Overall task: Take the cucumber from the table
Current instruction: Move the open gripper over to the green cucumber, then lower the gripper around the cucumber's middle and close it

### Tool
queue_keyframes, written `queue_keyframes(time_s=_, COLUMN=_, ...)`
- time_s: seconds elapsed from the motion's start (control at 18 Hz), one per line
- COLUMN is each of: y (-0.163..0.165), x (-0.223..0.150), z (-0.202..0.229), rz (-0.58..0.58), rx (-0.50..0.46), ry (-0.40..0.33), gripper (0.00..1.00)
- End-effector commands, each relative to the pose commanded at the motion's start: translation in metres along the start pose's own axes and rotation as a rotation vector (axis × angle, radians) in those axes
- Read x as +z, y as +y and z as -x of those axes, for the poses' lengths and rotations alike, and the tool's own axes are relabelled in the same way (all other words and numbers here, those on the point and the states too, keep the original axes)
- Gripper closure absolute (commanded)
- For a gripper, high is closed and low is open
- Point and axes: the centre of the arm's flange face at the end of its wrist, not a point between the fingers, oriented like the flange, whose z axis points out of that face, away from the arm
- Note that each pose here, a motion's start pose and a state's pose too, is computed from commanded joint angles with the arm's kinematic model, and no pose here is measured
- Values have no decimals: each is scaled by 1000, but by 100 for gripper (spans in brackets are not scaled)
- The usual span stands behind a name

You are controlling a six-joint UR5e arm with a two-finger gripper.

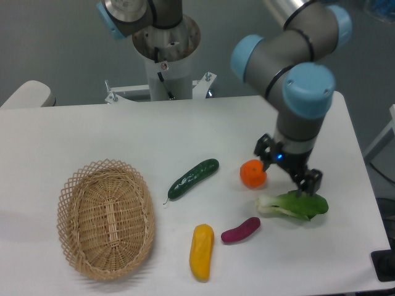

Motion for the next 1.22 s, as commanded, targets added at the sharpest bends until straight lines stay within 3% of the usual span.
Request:
queue_keyframes(time_s=0.28, y=-26, x=38, z=-20, rz=-3, rx=-238, ry=11, gripper=0)
queue_keyframes(time_s=0.44, y=-30, x=51, z=-28, rz=2, rx=-268, ry=19, gripper=0)
queue_keyframes(time_s=0.72, y=-11, x=70, z=-80, rz=53, rx=-225, ry=39, gripper=0)
queue_keyframes(time_s=0.89, y=-5, x=78, z=-126, rz=69, rx=-99, ry=63, gripper=0)
queue_keyframes(time_s=1.22, y=4, x=99, z=-176, rz=126, rx=108, ry=117, gripper=0)
